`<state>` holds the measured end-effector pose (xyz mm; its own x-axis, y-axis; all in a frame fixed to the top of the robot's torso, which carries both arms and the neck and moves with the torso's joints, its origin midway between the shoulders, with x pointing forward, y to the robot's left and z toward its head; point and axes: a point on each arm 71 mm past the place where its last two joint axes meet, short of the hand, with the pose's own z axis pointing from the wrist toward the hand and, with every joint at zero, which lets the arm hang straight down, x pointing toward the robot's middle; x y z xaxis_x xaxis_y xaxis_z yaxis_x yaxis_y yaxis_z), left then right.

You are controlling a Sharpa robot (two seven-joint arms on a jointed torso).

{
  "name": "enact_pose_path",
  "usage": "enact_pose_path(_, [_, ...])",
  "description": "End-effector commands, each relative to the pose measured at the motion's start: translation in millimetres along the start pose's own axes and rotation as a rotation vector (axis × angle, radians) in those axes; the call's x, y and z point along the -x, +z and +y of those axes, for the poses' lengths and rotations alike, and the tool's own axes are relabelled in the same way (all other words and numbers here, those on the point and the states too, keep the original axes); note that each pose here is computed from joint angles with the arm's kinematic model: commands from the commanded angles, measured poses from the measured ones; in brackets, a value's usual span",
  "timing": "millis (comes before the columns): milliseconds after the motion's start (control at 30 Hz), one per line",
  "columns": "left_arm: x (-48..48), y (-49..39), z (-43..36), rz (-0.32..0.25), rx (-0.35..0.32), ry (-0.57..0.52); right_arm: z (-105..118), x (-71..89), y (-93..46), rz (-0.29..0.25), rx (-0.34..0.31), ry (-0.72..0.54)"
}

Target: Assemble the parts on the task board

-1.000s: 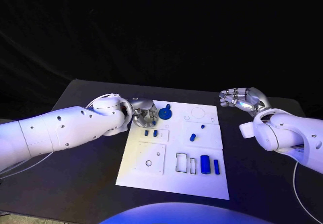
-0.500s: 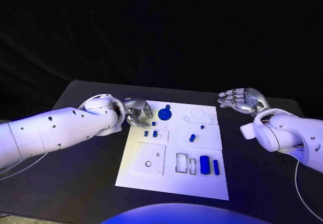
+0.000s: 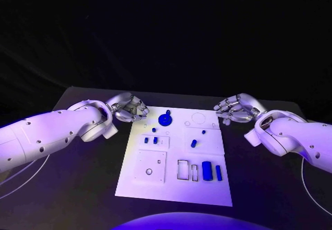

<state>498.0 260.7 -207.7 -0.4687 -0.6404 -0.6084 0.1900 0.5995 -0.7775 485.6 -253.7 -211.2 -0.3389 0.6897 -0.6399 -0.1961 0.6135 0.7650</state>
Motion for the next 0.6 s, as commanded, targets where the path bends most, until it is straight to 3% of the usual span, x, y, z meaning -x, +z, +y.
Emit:
enact_pose_path(33, [12.3,-3.1,-3.8,-0.124,-0.092,-0.432,6.2,-11.0,0.2,0.156,0.025,-0.255])
enact_pose_path(133, [15.1,-6.5,-3.3,-0.151,-0.099,-0.565,12.6,-15.3,0.4,0.188,0.043,-0.418])
enact_pose_path(267, [15.7,-9.2,-5.4,-0.181,-0.108,-0.641,19.2,-20.5,0.7,0.199,0.061,-0.581])
enact_pose_path(600, [12.4,-12.2,-12.9,-0.222,-0.127,-0.707,35.3,-37.2,3.2,0.209,0.110,-0.732])
